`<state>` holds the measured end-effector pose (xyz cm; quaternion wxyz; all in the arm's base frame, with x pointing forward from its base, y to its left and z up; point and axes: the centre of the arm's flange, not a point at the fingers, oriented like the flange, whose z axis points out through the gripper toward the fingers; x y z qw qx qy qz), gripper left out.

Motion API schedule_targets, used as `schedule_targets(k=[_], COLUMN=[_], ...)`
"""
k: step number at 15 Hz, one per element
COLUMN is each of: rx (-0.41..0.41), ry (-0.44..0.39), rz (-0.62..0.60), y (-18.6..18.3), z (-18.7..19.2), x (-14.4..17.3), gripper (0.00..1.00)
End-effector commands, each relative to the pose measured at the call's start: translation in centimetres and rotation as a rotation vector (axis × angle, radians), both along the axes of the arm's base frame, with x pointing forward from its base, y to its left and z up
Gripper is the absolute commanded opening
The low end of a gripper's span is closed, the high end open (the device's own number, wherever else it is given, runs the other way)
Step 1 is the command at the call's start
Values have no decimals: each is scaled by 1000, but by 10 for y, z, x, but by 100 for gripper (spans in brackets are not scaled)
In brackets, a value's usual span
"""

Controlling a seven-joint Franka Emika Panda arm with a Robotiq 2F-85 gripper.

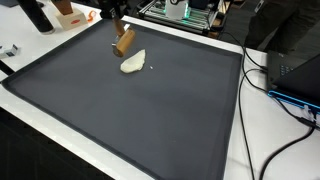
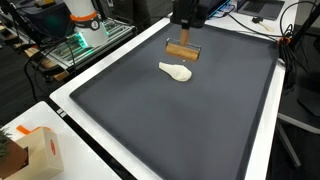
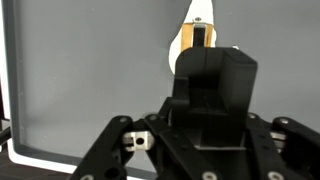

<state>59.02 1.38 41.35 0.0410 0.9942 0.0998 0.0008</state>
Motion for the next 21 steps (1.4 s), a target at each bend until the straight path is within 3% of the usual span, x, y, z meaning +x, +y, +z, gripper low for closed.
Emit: schedule_targets(k=[1, 11, 21], rx=[-87, -303, -445], ry=[-2, 17, -12], rz=[-112, -293, -444], y=[14, 38, 39], z=[-7, -27, -52], x=[0, -9, -10], gripper=[24, 24, 24])
